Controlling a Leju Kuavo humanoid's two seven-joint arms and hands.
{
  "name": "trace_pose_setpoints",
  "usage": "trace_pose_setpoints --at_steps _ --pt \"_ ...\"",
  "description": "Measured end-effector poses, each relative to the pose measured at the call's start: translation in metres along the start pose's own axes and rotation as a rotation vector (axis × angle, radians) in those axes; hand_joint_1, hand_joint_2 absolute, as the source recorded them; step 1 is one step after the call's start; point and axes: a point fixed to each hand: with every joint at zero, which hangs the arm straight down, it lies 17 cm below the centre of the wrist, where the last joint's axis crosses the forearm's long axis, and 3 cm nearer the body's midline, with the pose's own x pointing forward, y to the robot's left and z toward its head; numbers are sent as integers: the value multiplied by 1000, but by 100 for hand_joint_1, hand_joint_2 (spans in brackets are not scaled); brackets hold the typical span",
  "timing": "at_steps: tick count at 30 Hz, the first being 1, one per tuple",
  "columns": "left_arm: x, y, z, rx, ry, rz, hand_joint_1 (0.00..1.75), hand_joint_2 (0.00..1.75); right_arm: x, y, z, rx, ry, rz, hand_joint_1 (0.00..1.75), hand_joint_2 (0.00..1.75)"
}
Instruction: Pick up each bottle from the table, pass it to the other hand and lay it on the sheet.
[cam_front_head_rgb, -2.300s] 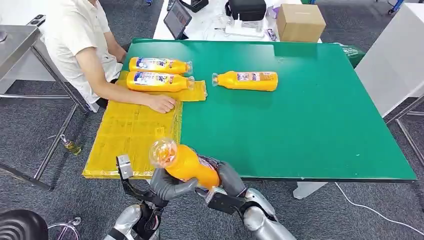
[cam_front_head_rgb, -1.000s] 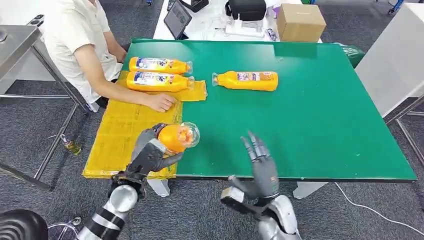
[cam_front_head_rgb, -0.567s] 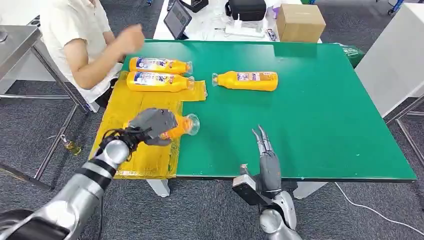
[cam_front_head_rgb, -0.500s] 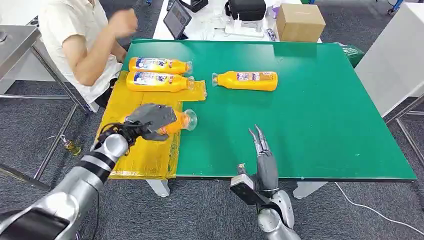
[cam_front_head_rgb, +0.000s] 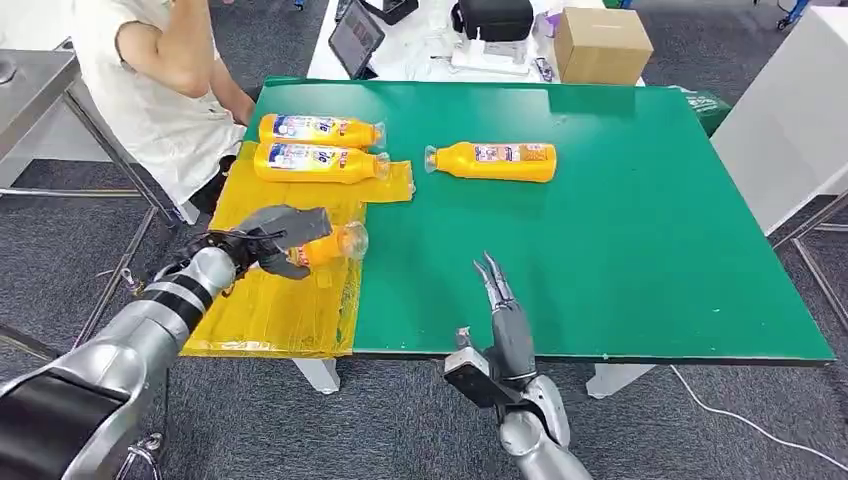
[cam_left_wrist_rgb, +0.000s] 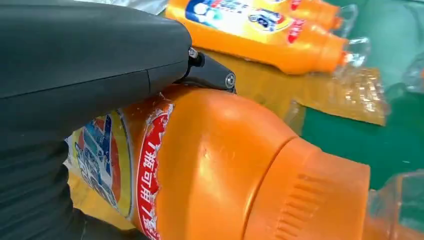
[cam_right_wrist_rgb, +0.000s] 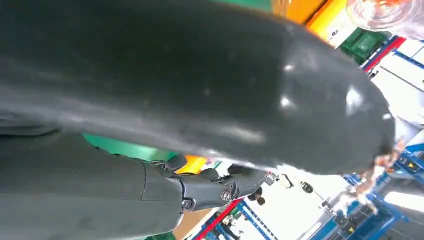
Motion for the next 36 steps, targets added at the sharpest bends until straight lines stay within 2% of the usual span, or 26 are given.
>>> trace_pose_setpoints --at_steps 1,2,3,4,5,6,8,14,30,36 --pt "-2 0 0 -7 7 0 175 175 0 2 0 4 -2 0 0 0" --pt "-6 -2 1 -24 15 2 105 175 1 3 -1 8 -3 -4 0 0" --pt "-8 -4 2 -47 21 5 58 175 1 5 -1 11 -7 -9 0 0" --pt "-11 -7 4 -77 27 8 58 175 2 8 -2 15 -11 -14 0 0" --pt "-15 -8 5 -95 34 13 37 175 3 10 -3 18 -14 -21 0 0" --pt "-18 -9 7 -110 42 18 33 175 4 11 -4 18 -18 -25 0 0" --pt "-25 -6 9 -130 59 21 5 175 6 15 -6 25 -21 -37 0 0" --pt "-47 3 16 -146 108 23 0 175 4 25 -9 44 -12 -56 0 0" --pt "-43 16 20 -153 39 51 0 175 13 41 -15 81 -26 -96 0 0" --pt "-37 28 17 -94 -9 8 0 175 15 46 -14 94 -29 -103 0 0"
